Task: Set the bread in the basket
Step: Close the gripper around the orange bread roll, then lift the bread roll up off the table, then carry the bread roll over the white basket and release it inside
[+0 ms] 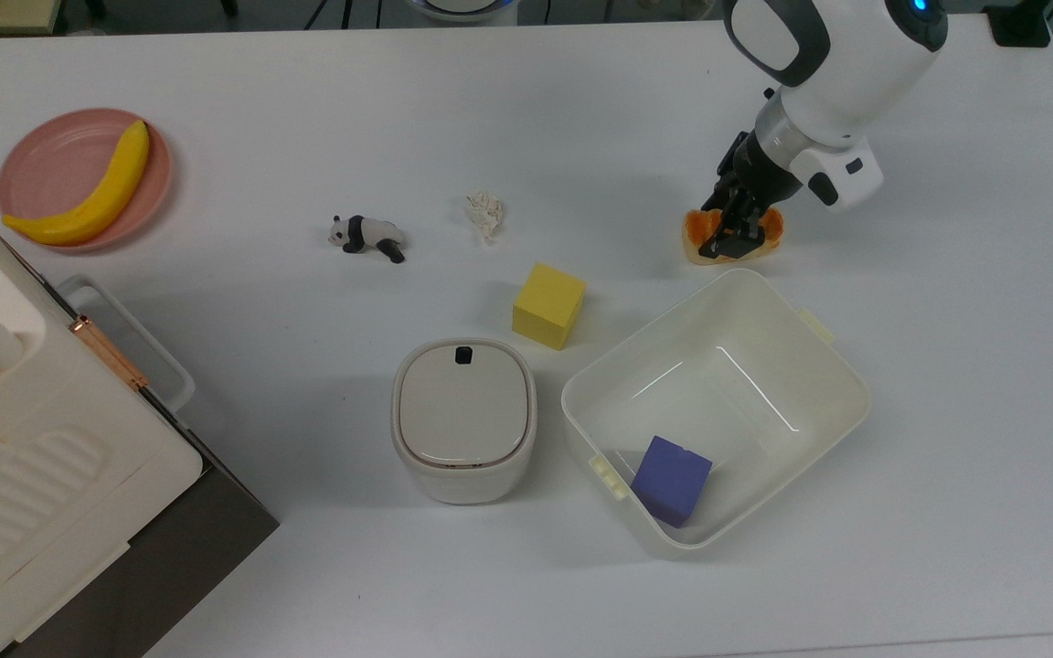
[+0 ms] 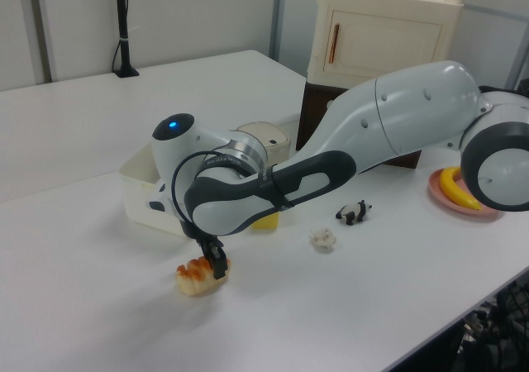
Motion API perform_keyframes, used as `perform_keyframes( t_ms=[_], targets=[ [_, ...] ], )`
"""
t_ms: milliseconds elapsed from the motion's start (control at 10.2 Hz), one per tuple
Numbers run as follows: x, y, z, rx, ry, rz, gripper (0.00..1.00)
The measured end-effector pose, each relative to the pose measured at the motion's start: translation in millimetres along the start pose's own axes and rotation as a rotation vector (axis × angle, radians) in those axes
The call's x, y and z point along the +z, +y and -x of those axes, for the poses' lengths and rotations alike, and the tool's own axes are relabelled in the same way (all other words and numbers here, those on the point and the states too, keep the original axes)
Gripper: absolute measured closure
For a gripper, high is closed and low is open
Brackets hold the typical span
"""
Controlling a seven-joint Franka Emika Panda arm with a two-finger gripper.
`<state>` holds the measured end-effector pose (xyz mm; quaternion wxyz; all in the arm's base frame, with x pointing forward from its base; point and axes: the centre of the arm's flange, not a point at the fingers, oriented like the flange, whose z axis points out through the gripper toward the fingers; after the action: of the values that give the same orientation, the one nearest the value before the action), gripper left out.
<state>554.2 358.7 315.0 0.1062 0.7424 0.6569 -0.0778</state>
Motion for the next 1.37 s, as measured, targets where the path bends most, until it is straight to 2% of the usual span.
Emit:
perform_keyframes(
  t_ms=[98,195,390,586,878,1171,1366],
  targets=[
    [0,0,0,-0.001,0.001,0.001,0.62],
    [-1,0,-1,-0.001,0.002,0.001,0.66],
    [-8,2,0,0.001,0.01,0.011,0.85],
    [-47,2,8,0.048,0.01,0.001,0.85],
    [-138,7,29,0.212,0.1,-0.013,0.84],
    [-167,26,46,0.453,0.166,0.003,0.84],
    [-177,58,59,0.713,0.315,0.061,0.84]
  ],
)
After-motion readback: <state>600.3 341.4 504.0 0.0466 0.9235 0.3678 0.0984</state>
